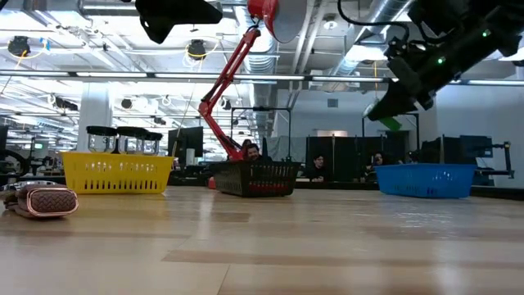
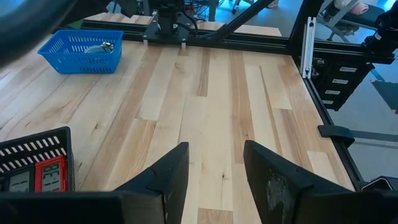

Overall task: Pick & Place Office items
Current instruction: Put the green wrist watch into the blue bin

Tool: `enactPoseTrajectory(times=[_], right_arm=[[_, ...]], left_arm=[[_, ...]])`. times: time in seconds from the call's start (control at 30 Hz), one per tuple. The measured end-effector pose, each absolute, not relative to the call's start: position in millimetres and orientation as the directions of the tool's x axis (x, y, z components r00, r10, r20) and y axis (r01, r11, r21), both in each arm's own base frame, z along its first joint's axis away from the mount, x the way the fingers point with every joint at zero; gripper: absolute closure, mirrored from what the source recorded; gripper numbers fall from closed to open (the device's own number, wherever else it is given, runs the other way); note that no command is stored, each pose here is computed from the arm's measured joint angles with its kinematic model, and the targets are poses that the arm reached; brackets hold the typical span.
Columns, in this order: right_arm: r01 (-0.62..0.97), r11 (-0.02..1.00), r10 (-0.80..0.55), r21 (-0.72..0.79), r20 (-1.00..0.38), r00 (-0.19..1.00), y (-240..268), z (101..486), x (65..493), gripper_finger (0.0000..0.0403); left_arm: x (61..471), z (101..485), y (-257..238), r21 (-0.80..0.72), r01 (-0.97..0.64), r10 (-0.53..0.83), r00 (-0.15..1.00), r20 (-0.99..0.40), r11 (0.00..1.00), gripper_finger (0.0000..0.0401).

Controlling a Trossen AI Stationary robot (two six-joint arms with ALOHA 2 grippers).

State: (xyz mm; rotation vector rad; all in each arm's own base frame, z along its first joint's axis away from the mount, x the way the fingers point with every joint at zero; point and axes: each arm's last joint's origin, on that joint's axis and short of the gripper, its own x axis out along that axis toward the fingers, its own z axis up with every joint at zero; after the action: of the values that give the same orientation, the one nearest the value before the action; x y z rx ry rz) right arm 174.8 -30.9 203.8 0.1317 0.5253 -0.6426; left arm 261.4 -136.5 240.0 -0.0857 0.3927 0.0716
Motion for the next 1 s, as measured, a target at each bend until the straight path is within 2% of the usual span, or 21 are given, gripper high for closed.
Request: enactPoseTrajectory(times=[0.13,0.3,0.43,0.53,0.73,1.0], right_arm=[[0.615,0.785,-0.565,-0.068,-0.485,0.668,-38.9,183.9,167.2,0.0396],[0.647,0.763,-0.572,0.009,-0.456,0.681,-58.0,165.5,157.6,0.0395],[0.722,0.690,-0.634,0.054,-0.435,0.639,-73.4,165.8,151.5,0.0395],[0.778,0.619,-0.658,0.109,-0.467,0.590,-82.7,162.1,146.1,0.0395],[0.850,0.512,-0.654,0.122,-0.586,0.478,-90.1,149.0,134.1,0.0395],[0.811,0.563,-0.584,0.158,-0.619,0.526,-90.1,147.0,133.3,0.0395]], left_arm=[[261.6,240.5,-136.6,-0.097,-0.095,0.052,0.923,-0.380,0.991,0.0251],[261.8,241.0,-136.7,-0.147,-0.114,0.051,0.925,-0.376,0.982,0.0251],[261.8,241.0,-136.7,-0.145,-0.113,0.051,0.925,-0.376,0.983,0.0251],[261.8,241.0,-136.7,-0.145,-0.113,0.051,0.925,-0.376,0.983,0.0251],[261.8,241.0,-136.7,-0.145,-0.113,0.051,0.925,-0.376,0.983,0.0251],[261.8,241.0,-136.7,-0.144,-0.113,0.051,0.925,-0.377,0.983,0.0251]])
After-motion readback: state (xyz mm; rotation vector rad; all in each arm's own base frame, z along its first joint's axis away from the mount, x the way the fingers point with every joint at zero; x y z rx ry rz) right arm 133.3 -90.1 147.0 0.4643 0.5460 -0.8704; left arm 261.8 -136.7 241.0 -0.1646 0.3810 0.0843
